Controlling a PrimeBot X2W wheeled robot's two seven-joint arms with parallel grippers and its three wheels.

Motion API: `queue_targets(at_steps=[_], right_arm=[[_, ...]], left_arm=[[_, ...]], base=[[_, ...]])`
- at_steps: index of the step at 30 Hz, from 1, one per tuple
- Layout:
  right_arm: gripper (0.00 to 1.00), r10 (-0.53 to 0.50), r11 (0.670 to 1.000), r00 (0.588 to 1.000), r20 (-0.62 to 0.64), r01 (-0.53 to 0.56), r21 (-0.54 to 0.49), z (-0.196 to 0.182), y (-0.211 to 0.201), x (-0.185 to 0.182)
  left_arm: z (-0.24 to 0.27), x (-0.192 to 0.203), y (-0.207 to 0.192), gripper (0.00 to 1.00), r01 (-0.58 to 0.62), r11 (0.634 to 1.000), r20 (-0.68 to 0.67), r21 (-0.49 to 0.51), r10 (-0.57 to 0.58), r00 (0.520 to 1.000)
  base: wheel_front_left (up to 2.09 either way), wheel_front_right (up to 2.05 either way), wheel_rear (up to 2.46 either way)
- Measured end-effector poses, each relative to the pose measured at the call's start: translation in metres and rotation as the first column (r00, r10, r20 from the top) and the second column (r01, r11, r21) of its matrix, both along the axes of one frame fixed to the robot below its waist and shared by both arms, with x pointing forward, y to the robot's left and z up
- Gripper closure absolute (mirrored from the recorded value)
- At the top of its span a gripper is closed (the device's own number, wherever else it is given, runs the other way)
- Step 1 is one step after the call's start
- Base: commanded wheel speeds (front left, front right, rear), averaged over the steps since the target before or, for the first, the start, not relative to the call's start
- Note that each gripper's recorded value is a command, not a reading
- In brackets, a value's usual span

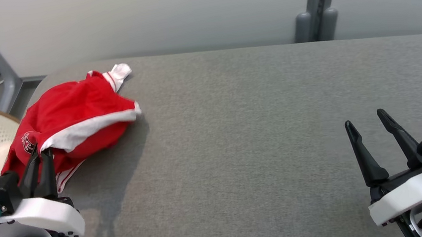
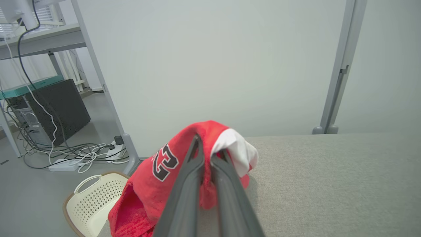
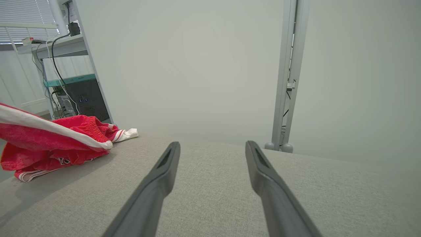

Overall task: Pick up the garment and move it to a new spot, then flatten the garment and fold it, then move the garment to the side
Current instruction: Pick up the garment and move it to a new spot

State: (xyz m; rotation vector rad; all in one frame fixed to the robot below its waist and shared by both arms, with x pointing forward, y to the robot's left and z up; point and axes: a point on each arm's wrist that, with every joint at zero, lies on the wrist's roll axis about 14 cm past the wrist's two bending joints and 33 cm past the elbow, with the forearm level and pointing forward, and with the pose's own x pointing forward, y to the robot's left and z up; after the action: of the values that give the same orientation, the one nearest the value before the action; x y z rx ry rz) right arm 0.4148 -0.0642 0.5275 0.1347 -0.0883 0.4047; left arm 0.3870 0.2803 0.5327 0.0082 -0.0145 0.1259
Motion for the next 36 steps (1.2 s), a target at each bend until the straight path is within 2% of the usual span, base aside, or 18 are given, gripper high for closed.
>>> queue_targets(at_steps=[8, 12, 15, 16, 17, 20, 27, 31, 36], right_arm=[[0.0, -0.082, 0.997, 0.996, 0.03, 0.082, 0.018, 0.012, -0.028, -0.017], [0.0, -0.133, 0.991, 0.99, 0.035, 0.132, 0.02, 0.014, -0.046, -0.022], [0.0, -0.185, 0.983, 0.982, 0.035, 0.185, 0.022, 0.014, -0.064, -0.024], [0.0, -0.185, 0.983, 0.982, 0.035, 0.185, 0.022, 0.014, -0.064, -0.024], [0.0, -0.223, 0.975, 0.974, 0.037, 0.222, 0.024, 0.014, -0.078, -0.024], [0.0, -0.276, 0.961, 0.96, 0.037, 0.275, 0.025, 0.012, -0.096, -0.022], [0.0, -0.387, 0.922, 0.922, -0.015, 0.387, 0.007, -0.01, -0.136, -0.021], [0.0, -0.441, 0.897, 0.896, -0.059, 0.441, 0.002, -0.026, -0.155, -0.024], [0.0, -0.484, 0.874, 0.868, -0.109, 0.486, -0.012, -0.044, -0.171, -0.025]], left_arm=[[0.051, -0.007, -0.065, 1.0, 0.166, 0.985, 0.089, 0.043, -0.169, 0.982], [0.062, 0.0, -0.112, 1.0, 0.295, 0.954, 0.107, 0.055, -0.3, 0.948], [0.071, 0.011, -0.152, 1.0, 0.405, 0.913, 0.131, 0.052, -0.408, 0.903], [0.071, 0.011, -0.152, 1.0, 0.405, 0.913, 0.131, 0.052, -0.408, 0.903], [0.077, 0.018, -0.182, 1.0, 0.48, 0.876, 0.148, 0.048, -0.481, 0.864], [0.082, 0.03, -0.229, 1.0, 0.591, 0.806, 0.164, 0.04, -0.589, 0.792], [0.083, 0.052, -0.333, 1.0, 0.789, 0.614, 0.203, -0.011, -0.772, 0.603], [0.055, 0.06, -0.376, 1.0, 0.853, 0.519, 0.148, -0.048, -0.841, 0.52], [-0.013, 0.063, -0.411, 1.0, 0.888, 0.439, 0.005, -0.14, -0.896, 0.444]], base=[[0.0, 0.0, 0.0], [0.0, 0.0, 0.0], [0.0, 0.0, 0.0], [0.0, 0.0, 0.0], [0.0, 0.0, 0.0], [0.0, 0.0, 0.0], [0.0, 0.0, 0.0], [0.0, 0.0, 0.0], [0.0, 0.0, 0.0]])
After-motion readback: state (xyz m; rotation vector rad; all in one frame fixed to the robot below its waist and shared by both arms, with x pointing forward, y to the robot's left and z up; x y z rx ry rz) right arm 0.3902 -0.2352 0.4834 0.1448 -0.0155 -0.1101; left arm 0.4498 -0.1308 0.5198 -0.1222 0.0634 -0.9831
